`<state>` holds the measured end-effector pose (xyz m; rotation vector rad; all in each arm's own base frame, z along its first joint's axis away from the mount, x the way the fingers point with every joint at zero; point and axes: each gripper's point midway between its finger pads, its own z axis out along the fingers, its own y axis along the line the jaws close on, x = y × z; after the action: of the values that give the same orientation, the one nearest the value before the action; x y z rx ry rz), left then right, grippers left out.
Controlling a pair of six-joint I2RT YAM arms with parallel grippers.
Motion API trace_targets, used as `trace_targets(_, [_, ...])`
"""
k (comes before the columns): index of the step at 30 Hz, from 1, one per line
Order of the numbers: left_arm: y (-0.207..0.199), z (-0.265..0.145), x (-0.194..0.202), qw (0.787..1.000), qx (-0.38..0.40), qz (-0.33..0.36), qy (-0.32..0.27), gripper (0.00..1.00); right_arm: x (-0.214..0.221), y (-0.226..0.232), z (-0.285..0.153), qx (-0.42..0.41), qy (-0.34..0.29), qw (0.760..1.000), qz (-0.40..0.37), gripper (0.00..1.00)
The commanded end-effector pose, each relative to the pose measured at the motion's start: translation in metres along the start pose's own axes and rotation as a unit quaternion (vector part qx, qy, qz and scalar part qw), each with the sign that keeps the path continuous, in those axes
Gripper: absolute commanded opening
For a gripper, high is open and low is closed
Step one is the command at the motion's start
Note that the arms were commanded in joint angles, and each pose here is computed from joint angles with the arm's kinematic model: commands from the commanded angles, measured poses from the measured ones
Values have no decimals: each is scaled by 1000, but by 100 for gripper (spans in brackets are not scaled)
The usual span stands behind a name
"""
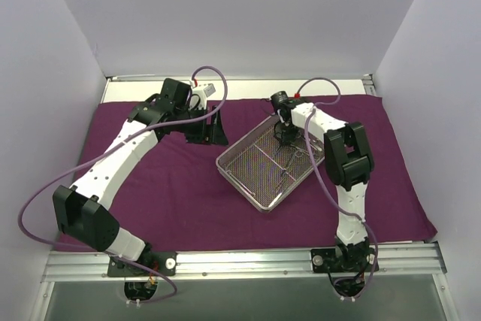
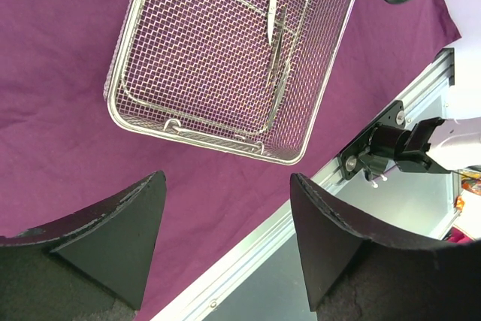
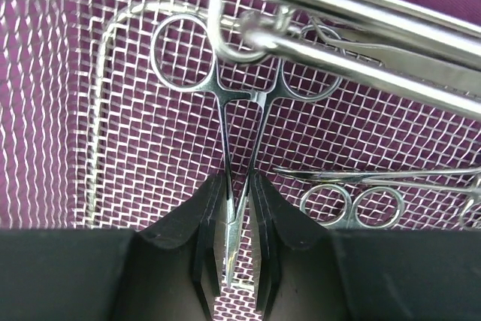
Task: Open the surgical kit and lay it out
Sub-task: Pick up the medical item from the container.
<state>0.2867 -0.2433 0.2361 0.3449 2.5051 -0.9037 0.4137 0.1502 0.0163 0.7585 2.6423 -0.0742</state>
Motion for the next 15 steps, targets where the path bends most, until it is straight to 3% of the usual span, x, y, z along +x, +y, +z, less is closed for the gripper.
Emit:
trace_targets(1, [-10, -9, -9, 999, 17, -2, -31, 75, 26, -4, -20, -14, 33, 997, -70, 0])
trace_targets(10, [-23, 1, -19, 997, 59, -37, -35, 75, 13, 25, -89, -159, 5, 976, -149, 0])
trace_targets(15, [-32, 7, -22, 994, 91, -57, -30, 75, 24, 42, -116, -274, 2, 941, -197, 0])
